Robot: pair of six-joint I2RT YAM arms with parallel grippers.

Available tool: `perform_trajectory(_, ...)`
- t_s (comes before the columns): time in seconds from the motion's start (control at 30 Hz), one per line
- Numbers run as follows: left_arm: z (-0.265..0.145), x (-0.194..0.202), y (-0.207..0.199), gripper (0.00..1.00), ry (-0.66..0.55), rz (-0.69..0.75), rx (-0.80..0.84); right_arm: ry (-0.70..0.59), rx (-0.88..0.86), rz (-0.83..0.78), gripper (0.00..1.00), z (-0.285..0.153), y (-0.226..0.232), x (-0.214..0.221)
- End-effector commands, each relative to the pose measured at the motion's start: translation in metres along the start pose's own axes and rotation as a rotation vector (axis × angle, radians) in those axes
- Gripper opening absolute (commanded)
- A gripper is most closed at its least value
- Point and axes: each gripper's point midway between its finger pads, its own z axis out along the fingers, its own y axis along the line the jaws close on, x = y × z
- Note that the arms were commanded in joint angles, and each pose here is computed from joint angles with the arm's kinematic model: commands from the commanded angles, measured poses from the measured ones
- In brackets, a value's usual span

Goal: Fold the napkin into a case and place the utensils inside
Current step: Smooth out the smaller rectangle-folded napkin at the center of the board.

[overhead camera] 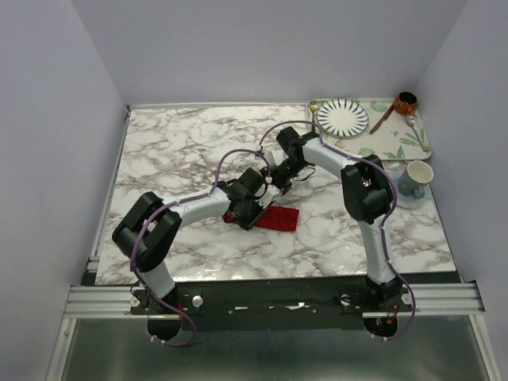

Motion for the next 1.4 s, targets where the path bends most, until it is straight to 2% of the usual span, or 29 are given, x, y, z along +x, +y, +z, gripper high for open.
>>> perform_trajectory(0.0,0.004,0.002,0.000,0.00,0.018,-0.015,0.016,0.021,-0.049,0.003,0.43,0.008,0.003,0.003)
perform_trajectory(0.4,0.005,0.004,0.003,0.00,0.025,-0.027,0.020,0.036,-0.020,0.003,0.38,0.016,-0.012,0.007)
perform_trajectory(0.57,0.004,0.003,0.004,0.00,0.022,-0.034,0.026,0.039,0.012,-0.006,0.24,0.016,-0.019,0.007)
perform_trajectory(0.67,0.000,0.000,0.004,0.00,0.002,-0.054,0.036,0.044,0.040,-0.004,0.01,0.017,-0.025,0.008)
perform_trajectory(0.73,-0.012,-0.010,0.005,0.00,-0.058,-0.084,0.069,0.044,0.071,-0.001,0.01,0.017,-0.031,0.008)
perform_trajectory(0.8,-0.023,-0.017,0.003,0.07,-0.128,-0.127,0.117,0.039,0.102,0.011,0.01,0.018,-0.037,0.009)
perform_trajectory(0.83,-0.041,-0.030,-0.009,0.10,-0.206,-0.124,0.194,0.041,0.109,0.016,0.01,0.019,-0.039,0.010)
perform_trajectory(0.87,-0.048,-0.035,-0.004,0.15,-0.270,-0.156,0.214,0.042,0.123,0.024,0.01,0.018,-0.042,0.010)
perform_trajectory(1.0,-0.089,-0.063,-0.016,0.24,-0.483,-0.155,0.318,0.048,0.134,0.033,0.01,0.021,-0.047,0.014)
perform_trajectory(1.07,-0.100,-0.074,-0.025,0.26,-0.536,-0.157,0.386,0.053,0.141,0.037,0.01,0.023,-0.050,0.015)
perform_trajectory(1.2,-0.094,-0.083,-0.031,0.28,-0.518,-0.282,0.503,0.064,0.167,0.043,0.01,0.026,-0.059,0.015)
perform_trajectory(1.37,-0.075,-0.100,-0.012,0.26,-0.563,-0.499,0.620,0.070,0.201,0.037,0.01,0.025,-0.065,0.013)
